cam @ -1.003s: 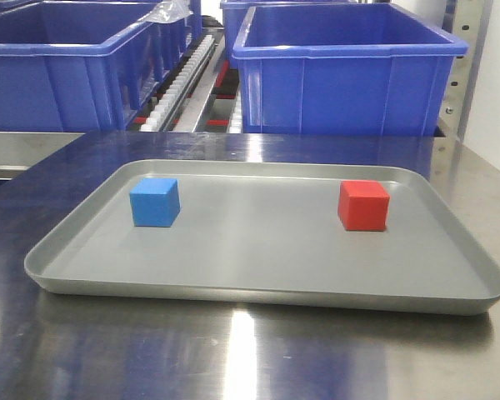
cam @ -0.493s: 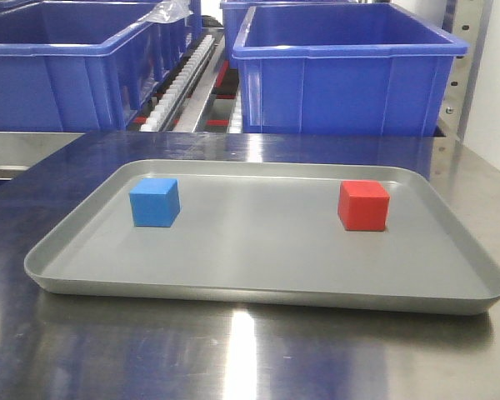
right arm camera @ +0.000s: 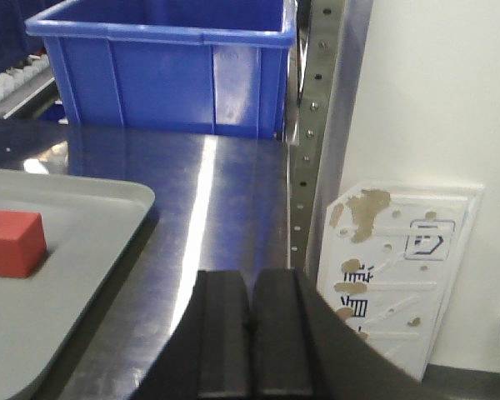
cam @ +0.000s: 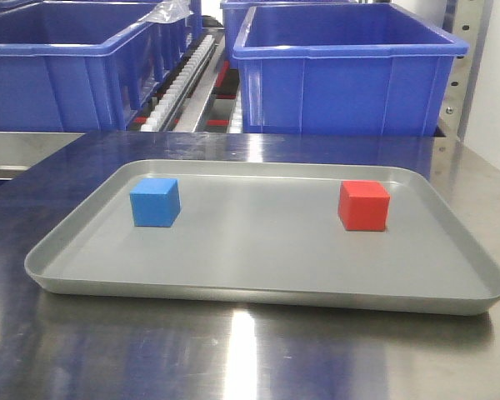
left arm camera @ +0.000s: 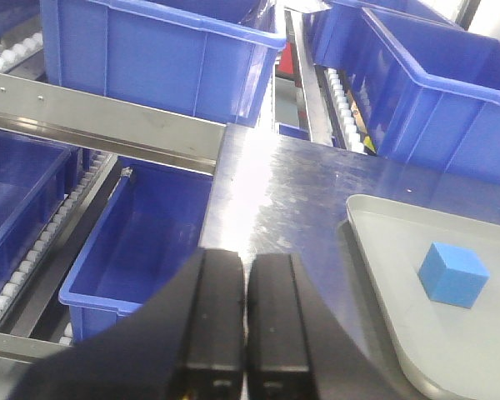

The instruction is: Sort and place red and blue blocks on shelf

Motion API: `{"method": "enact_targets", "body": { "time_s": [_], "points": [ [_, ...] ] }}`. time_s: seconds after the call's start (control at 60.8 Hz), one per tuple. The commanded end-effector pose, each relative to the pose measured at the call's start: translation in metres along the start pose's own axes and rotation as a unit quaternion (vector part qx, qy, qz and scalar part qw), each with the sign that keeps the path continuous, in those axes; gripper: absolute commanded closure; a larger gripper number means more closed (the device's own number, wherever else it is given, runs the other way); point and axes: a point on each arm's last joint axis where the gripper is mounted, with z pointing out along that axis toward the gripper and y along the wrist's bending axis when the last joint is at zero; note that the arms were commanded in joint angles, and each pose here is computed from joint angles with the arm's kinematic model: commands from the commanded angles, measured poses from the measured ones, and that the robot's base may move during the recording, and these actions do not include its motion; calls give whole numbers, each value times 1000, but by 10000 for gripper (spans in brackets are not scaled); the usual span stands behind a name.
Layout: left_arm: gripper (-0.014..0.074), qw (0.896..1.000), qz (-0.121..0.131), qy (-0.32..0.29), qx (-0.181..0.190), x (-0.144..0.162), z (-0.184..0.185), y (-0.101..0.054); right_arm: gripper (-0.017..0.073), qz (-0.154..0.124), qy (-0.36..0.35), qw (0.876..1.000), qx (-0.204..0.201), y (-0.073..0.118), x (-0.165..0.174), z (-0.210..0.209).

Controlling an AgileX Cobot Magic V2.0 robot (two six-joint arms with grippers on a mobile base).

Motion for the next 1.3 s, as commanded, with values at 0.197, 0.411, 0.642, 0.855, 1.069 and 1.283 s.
{"method": "enact_targets", "body": {
  "time_s": [0.197, 0.411, 0.642, 0.855, 1.069, 1.283],
  "points": [
    [462, 999, -3, -38, 8, -1, 0, 0, 510, -2, -96, 995, -10, 2, -23, -5],
    [462, 999, -3, -38, 8, -1, 0, 0, 510, -1, -109, 994, -12, 2, -25, -5],
    [462, 999, -3, -38, 8, -1, 0, 0, 510, 23, -41, 999, -13, 3, -31, 14],
    [462, 999, -3, -38, 8, -1, 0, 0, 510, 46, 80, 996, -5, 3, -54, 69],
    [462, 999, -3, -38, 8, -1, 0, 0, 510, 66, 197, 978, 10, 3, -76, 140],
    [462, 999, -3, -38, 8, -1, 0, 0, 510, 89, 311, 946, 20, 5, -99, 183]
  ]
}}
